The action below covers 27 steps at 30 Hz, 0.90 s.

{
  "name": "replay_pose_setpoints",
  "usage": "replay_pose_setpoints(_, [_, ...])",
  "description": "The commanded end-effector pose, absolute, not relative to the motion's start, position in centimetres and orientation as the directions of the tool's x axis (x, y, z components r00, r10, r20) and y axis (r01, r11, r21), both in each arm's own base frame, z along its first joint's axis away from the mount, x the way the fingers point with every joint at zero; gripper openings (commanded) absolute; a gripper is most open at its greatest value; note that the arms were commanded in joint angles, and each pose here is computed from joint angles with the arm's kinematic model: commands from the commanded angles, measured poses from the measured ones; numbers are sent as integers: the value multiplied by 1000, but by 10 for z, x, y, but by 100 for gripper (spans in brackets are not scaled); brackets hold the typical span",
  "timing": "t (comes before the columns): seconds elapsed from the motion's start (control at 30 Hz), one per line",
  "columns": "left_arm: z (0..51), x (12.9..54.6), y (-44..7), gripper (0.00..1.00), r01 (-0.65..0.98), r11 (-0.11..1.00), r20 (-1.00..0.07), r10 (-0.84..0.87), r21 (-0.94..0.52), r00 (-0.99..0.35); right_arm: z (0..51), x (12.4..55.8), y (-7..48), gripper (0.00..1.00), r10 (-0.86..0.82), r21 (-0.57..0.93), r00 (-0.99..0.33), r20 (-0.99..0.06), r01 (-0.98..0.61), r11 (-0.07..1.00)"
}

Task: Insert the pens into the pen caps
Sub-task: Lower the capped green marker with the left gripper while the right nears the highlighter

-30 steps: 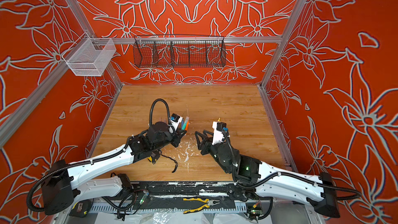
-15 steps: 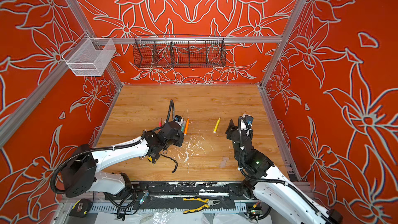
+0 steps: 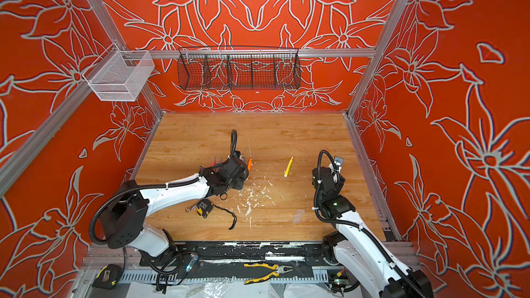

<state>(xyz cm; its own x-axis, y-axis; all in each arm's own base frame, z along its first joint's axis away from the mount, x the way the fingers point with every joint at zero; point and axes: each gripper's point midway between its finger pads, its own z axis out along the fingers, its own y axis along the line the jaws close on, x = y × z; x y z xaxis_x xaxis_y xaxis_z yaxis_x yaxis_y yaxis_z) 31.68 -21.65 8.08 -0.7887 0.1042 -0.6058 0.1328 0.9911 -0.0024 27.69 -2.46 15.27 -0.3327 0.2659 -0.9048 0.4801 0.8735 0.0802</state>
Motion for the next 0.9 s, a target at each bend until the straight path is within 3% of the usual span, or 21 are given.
replay_pose_setpoints(0.0, [63,327,-201,0,47,999,-558,51,22,-828,156,279,-21,66,303,141,-294,-906,465,874])
replay_pose_setpoints(0.33, [25,349,-178,1,-55,988,-506,27,146,-862,154,274,-16,68,320,185,-277,-906,419,889])
replay_pose_setpoints(0.73, [43,360,-171,33,-83,988,-529,-3,128,-849,153,277,-10,68,316,188,-293,-903,392,900])
replay_pose_setpoints(0.87, [62,365,-179,38,-57,994,-550,4,94,-835,152,277,-9,68,315,187,-298,-901,387,903])
